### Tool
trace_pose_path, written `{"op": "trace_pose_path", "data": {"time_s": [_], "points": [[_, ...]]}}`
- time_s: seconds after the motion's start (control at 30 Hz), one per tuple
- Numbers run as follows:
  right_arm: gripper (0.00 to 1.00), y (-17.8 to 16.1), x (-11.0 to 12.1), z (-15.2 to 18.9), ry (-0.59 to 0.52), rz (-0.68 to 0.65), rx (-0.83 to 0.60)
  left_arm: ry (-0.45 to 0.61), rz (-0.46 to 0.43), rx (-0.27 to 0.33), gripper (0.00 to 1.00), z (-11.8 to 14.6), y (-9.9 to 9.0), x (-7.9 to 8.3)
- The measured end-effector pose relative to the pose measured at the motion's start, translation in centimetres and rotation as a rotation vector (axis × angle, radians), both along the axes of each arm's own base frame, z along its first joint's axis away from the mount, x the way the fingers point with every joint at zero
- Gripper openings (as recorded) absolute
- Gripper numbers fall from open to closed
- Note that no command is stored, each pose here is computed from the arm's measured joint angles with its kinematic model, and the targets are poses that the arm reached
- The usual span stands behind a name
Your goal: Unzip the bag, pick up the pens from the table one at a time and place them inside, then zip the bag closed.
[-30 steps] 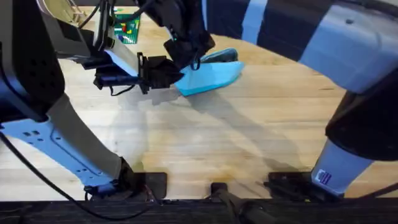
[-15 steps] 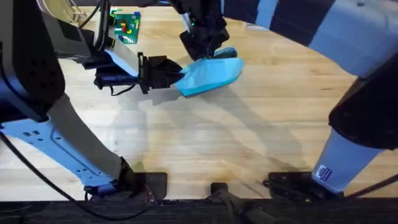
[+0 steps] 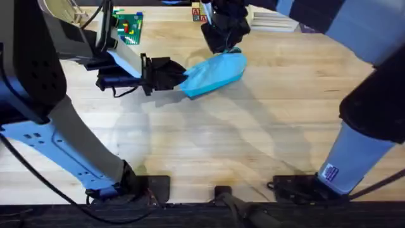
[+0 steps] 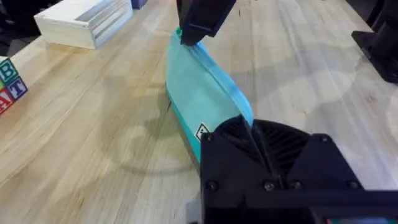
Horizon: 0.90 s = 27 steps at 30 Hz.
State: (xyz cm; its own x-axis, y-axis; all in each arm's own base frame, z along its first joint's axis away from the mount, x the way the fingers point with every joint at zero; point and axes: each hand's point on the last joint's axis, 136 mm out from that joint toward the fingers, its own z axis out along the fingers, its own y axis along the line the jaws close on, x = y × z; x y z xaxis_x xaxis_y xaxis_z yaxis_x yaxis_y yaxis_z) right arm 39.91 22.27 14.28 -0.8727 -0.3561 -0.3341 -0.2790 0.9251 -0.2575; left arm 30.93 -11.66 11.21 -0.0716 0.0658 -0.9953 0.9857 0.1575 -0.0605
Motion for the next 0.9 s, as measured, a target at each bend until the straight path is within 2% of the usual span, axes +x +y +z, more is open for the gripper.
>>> {"op": "trace_pose_path", "data": {"time_s": [0.9], "points": [[0.031,-5.8,2.3,-0.5,0.051,-0.142,0.054,-0.001,-0.013,0.000,0.042,0.0,-0.4,-0.2]]}}
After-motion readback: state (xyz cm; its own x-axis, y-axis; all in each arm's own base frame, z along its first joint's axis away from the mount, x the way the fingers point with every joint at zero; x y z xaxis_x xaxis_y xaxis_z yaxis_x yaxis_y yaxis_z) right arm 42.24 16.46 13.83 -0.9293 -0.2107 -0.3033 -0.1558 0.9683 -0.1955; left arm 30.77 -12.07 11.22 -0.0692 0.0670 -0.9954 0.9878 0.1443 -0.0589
